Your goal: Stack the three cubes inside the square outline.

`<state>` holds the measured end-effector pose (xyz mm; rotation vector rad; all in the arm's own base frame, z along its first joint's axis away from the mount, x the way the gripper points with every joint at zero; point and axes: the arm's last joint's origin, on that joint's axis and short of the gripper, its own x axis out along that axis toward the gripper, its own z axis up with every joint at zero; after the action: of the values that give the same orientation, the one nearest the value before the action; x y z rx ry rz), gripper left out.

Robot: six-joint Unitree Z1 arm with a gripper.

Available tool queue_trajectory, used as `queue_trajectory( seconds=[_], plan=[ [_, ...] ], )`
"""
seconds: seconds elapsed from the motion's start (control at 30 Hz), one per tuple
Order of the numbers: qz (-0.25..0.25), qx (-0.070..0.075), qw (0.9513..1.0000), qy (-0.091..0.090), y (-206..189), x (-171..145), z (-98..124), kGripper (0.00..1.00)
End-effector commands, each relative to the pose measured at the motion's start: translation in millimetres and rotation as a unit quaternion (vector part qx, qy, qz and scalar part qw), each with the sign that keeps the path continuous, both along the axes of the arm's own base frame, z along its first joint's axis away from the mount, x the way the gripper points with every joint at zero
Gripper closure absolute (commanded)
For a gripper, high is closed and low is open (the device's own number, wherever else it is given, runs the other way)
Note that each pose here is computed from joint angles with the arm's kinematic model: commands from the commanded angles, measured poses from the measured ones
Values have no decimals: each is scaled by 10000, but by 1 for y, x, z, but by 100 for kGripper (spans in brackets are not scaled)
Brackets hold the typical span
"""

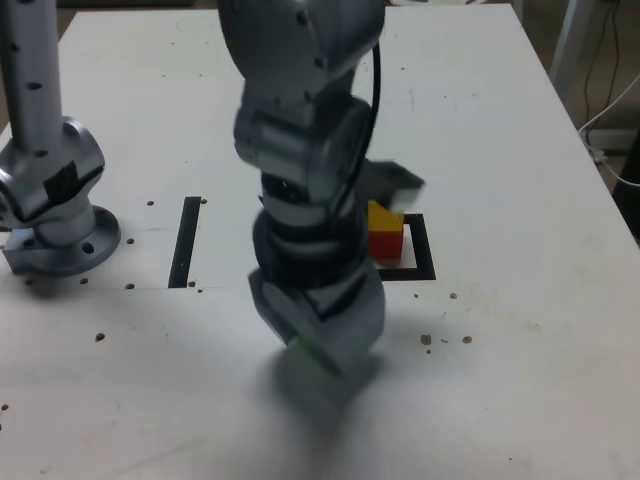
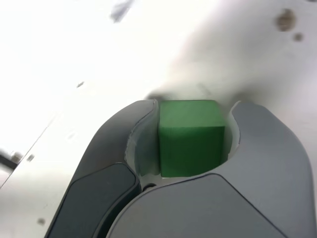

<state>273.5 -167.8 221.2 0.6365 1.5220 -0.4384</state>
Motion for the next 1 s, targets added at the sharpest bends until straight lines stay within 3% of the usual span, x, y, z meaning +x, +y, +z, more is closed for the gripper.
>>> queue_trajectory(
  seconds=[0.0, 0.17, 0.4, 0.73, 0.83, 0.97],
  plan=[
    [404, -19, 9991, -89, 9, -4, 21, 71],
    [1303, -69, 9912, -217, 35, -5, 61, 71],
    [2355, -178, 9713, -269, 76, 5, 99, 71],
    [3261, -335, 9446, -170, 126, 40, 106, 71],
    [3375, -324, 9407, -143, 135, 49, 102, 71],
    [3431, -284, 9388, -101, 141, 58, 97, 71]
  ],
)
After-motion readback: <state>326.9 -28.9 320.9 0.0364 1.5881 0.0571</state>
